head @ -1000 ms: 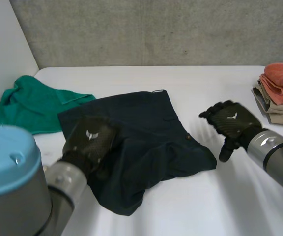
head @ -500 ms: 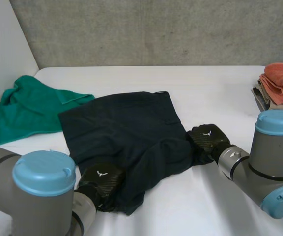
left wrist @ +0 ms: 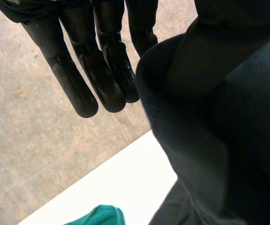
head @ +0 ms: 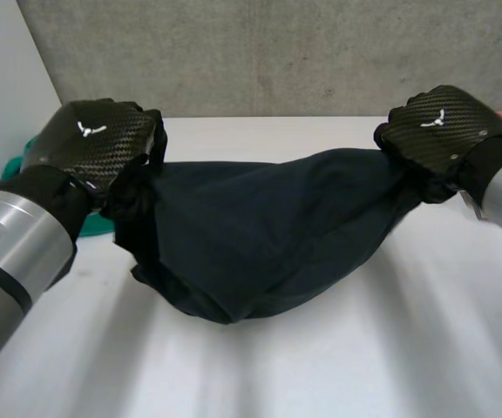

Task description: Fold the laundry.

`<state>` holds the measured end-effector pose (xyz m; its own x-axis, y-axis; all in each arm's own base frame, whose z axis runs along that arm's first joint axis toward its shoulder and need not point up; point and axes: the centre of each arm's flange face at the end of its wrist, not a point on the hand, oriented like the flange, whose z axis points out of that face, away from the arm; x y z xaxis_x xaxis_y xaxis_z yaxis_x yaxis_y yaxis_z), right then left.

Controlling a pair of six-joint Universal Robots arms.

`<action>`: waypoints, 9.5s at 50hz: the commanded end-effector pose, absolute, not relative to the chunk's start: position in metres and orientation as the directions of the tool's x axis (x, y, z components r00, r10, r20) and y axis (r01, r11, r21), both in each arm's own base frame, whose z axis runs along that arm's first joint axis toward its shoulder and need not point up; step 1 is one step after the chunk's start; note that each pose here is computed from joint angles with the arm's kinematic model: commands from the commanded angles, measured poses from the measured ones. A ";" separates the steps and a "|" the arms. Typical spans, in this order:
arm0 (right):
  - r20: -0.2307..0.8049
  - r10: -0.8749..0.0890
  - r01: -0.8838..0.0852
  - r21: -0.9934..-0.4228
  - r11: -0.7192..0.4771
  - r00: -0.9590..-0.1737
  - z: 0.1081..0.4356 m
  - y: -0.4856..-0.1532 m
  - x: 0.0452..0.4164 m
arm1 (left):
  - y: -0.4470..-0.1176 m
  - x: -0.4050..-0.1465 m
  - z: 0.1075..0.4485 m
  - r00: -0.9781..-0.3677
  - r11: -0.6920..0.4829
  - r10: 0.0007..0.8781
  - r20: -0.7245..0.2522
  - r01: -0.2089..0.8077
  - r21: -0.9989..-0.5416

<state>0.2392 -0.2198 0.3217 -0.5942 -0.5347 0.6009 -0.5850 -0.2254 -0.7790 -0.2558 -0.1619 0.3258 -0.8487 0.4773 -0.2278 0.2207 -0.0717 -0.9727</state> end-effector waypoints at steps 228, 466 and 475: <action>0.471 -0.789 -0.848 -0.517 0.117 -0.395 0.199 -0.195 0.216 | -0.133 -0.242 0.206 -0.552 0.165 0.729 -0.405 0.715 -0.679; 0.449 -0.546 -0.393 -0.892 -0.224 -0.707 0.096 -0.212 0.326 | -0.194 -0.388 0.301 -0.308 -0.154 0.933 -0.185 0.121 -0.981; 0.433 -0.541 -0.352 -0.901 -0.253 -0.721 0.103 -0.224 0.335 | -0.195 -0.387 0.300 -0.314 -0.148 0.932 -0.180 0.125 -0.981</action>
